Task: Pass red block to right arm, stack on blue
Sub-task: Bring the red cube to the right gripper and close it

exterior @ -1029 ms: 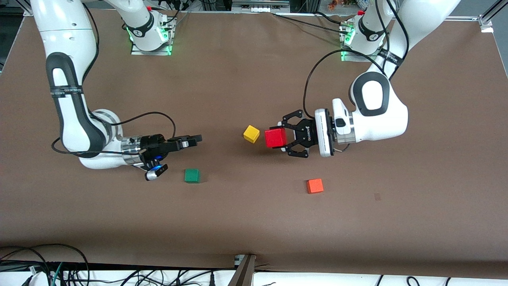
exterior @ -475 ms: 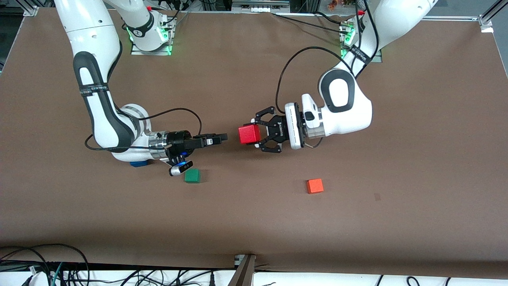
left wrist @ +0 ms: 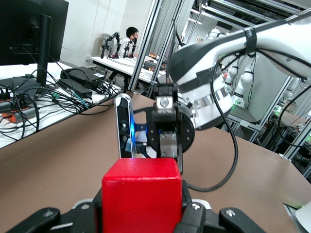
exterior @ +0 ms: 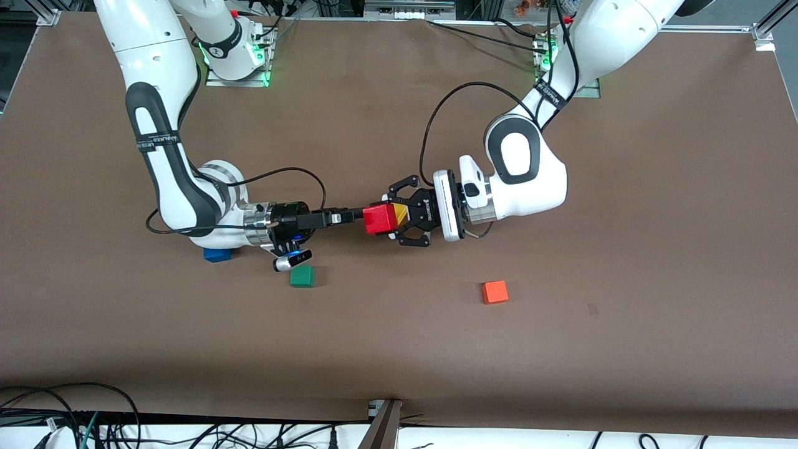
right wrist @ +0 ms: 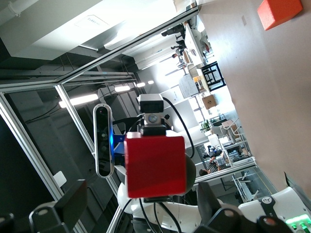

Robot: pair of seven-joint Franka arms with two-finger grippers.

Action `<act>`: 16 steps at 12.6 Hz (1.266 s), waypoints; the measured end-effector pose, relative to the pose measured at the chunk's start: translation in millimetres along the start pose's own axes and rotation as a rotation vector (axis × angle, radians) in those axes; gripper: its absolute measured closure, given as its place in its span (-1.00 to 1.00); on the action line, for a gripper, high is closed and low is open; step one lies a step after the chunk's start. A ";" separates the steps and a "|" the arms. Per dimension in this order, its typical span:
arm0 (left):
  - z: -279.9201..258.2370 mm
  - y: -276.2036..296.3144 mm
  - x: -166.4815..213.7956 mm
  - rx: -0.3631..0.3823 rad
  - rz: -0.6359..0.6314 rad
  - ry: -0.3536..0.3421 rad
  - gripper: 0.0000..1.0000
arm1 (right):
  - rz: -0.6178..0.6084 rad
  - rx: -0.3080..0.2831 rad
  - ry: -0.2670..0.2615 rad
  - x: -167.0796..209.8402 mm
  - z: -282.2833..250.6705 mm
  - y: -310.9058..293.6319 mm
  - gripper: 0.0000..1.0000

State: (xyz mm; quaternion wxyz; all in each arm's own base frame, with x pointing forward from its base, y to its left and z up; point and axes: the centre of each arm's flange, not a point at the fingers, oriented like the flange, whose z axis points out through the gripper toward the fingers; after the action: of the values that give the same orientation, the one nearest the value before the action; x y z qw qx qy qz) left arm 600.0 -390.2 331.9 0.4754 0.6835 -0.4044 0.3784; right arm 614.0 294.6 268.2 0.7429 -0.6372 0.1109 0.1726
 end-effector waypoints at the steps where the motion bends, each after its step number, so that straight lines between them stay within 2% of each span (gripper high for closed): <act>1: 0.3 -0.5 1.3 0.001 -0.005 0.008 -0.12 | -0.010 -0.002 0.006 0.5 0.5 3.2 -1.00; 4: 4.3 -0.1 4.2 0.000 -0.014 0.028 -0.12 | -0.029 -0.003 0.027 3.9 -0.2 10.4 -1.00; 10: 10.3 3.6 5.3 -0.009 -0.013 0.031 -0.12 | -0.033 0.053 0.073 6.2 11.7 7.8 -1.00; 16: 17.4 6.6 0.8 -0.017 -0.021 0.029 -0.12 | -0.037 0.044 0.091 6.6 20.9 7.8 -1.00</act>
State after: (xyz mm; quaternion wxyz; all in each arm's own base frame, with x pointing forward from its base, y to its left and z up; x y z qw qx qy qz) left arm 596.6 -408.4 330.4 0.4910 0.6782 -0.3934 0.3796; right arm 615.8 316.9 262.1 0.7538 -0.6300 0.1366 0.1274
